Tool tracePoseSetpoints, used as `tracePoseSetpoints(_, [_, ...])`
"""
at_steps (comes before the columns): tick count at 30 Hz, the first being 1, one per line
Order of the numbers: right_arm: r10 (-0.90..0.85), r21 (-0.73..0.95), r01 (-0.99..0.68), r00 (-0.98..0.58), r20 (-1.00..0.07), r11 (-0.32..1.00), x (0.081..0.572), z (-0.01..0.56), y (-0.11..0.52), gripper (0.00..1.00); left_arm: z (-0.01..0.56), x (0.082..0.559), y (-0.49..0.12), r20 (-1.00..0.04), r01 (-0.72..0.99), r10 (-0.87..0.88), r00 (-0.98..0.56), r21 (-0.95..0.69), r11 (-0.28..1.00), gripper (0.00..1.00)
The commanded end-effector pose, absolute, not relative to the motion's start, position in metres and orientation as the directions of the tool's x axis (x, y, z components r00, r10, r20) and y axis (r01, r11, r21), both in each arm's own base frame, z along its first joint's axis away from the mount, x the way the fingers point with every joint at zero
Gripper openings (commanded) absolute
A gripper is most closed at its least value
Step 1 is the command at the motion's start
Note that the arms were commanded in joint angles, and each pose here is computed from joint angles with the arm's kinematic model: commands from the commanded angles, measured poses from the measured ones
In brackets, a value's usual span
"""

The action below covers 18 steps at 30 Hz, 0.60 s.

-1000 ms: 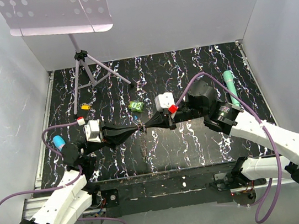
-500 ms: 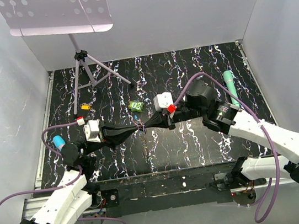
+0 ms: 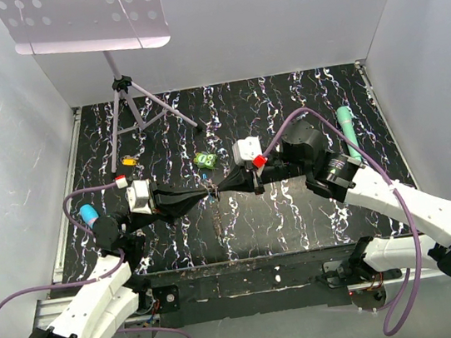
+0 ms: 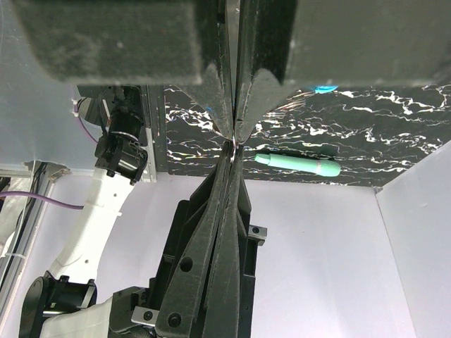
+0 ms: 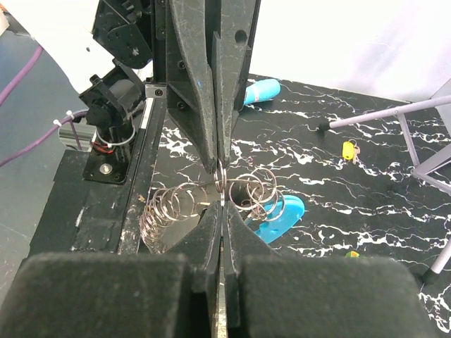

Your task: Put the keys on the keyring

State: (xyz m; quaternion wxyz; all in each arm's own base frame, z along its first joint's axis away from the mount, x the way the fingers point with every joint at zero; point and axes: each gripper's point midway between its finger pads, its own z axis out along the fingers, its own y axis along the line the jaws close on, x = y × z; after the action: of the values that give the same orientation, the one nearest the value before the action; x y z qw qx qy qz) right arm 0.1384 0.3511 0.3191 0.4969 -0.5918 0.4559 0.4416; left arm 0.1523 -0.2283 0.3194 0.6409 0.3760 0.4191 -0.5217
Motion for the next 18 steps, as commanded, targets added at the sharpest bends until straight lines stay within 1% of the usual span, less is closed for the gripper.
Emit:
tracePoseSetpoints(1, [-0.017, -0.231, -0.969, 0.233, -0.972, -0.092, 0.1373, 0.3458, 0.3551, 0.01, 0.3265, 0.1496, -0.2268, -0.919, 0.982, -0.372, 0.134, 0.074, 0.172, 0.00])
tracePoseSetpoints(18, [-0.026, -0.207, -0.971, 0.211, -0.977, -0.120, 0.1325, 0.3412, 0.3557, 0.01, 0.3269, 0.1491, -0.2271, -0.918, 0.983, -0.374, 0.134, 0.076, 0.168, 0.00])
